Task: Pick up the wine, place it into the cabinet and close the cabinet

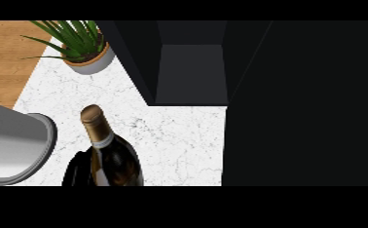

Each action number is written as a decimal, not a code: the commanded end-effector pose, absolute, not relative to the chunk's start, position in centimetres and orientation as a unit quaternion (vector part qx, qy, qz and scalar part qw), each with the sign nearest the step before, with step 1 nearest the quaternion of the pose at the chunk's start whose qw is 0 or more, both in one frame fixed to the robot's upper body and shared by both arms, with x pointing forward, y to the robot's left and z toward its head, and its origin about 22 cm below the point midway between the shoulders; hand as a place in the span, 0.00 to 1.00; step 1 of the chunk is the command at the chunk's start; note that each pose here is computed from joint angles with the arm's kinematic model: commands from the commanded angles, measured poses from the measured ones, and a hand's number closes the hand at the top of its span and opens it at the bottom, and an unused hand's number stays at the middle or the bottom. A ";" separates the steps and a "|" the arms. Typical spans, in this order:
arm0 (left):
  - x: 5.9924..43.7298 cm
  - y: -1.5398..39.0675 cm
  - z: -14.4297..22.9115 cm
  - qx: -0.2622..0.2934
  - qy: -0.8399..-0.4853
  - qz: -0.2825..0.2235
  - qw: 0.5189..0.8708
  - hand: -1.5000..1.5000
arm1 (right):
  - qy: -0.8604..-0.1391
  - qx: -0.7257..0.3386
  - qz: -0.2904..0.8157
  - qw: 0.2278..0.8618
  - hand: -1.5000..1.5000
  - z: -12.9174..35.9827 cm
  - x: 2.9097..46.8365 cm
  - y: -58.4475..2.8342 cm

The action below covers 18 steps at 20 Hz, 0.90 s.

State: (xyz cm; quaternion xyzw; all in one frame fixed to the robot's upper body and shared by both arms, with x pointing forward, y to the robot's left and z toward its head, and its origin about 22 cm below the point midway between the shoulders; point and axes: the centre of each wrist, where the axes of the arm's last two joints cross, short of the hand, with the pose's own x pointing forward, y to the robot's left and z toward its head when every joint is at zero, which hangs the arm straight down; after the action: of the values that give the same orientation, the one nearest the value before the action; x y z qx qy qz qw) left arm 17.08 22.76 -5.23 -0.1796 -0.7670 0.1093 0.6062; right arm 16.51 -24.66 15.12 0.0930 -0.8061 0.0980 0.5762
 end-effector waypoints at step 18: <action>27.0 14.1 4.8 -0.143 -0.794 0.097 0.582 1.00 | -0.810 0.098 0.104 0.569 0.00 16.1 16.6 -24.3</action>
State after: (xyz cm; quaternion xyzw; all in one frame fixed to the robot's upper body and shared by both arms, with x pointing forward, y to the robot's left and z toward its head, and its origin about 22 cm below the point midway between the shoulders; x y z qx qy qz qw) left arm 25.09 15.14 4.52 -0.1621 -0.7867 0.0991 0.5874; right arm 16.94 -24.80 15.31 0.0952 -0.8074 0.0983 0.5739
